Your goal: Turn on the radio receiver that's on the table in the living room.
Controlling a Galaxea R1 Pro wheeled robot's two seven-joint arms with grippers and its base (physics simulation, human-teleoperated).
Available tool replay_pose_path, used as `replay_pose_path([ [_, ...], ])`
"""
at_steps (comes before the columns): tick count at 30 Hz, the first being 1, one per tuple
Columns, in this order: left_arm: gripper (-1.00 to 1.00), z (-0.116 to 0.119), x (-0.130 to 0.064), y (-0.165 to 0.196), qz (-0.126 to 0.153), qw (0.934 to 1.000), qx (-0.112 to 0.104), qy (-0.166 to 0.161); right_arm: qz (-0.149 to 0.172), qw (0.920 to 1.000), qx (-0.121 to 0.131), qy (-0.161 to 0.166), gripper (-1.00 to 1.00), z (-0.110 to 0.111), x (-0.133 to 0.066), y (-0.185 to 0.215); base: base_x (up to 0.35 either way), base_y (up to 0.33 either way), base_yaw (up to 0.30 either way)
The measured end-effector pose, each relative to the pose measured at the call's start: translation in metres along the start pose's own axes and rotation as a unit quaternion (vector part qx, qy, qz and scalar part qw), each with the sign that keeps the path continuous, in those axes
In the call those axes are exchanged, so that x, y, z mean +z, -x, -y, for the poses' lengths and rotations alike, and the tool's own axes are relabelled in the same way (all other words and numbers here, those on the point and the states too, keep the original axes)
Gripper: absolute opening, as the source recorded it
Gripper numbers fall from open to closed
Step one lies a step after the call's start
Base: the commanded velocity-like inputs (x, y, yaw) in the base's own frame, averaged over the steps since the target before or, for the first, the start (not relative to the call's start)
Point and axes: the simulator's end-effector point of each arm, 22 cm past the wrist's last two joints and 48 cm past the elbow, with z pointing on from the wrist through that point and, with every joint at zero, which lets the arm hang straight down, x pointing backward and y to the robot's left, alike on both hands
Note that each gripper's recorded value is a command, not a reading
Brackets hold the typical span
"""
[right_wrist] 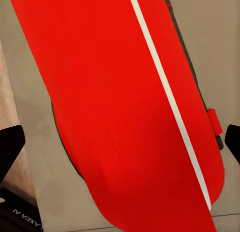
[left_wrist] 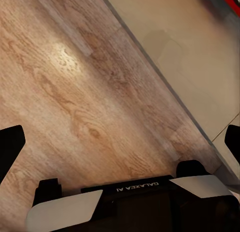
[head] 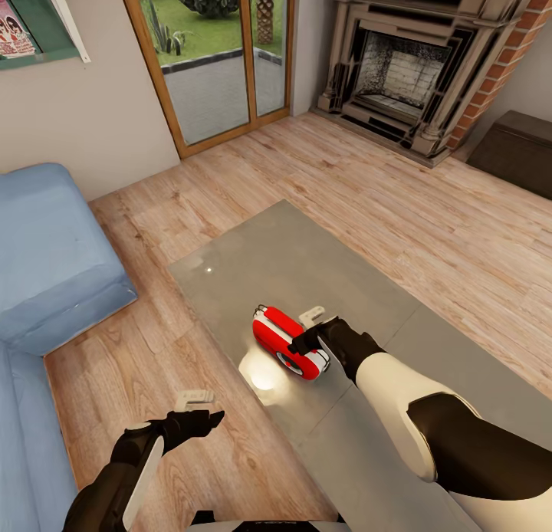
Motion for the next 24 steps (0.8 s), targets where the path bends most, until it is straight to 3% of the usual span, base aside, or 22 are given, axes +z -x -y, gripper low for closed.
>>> replay_pose_path([
  [9,1.0,0.0,0.0,0.0,0.0,1.0,0.0,0.001,-0.018,0.9998,0.001,0.007,1.0,-0.005,0.007,-0.022,0.0,0.0,0.0],
  [10,1.0,0.0,0.0,0.0,0.0,1.0,0.0,0.001,-0.017,0.9998,0.001,0.007,-1.0,-0.006,0.007,-0.023,0.0,0.0,0.0],
  [24,1.0,0.0,0.0,0.0,0.0,1.0,0.0,0.001,-0.016,0.9998,0.002,0.008,-1.0,-0.006,0.008,-0.023,0.0,0.0,0.0],
])
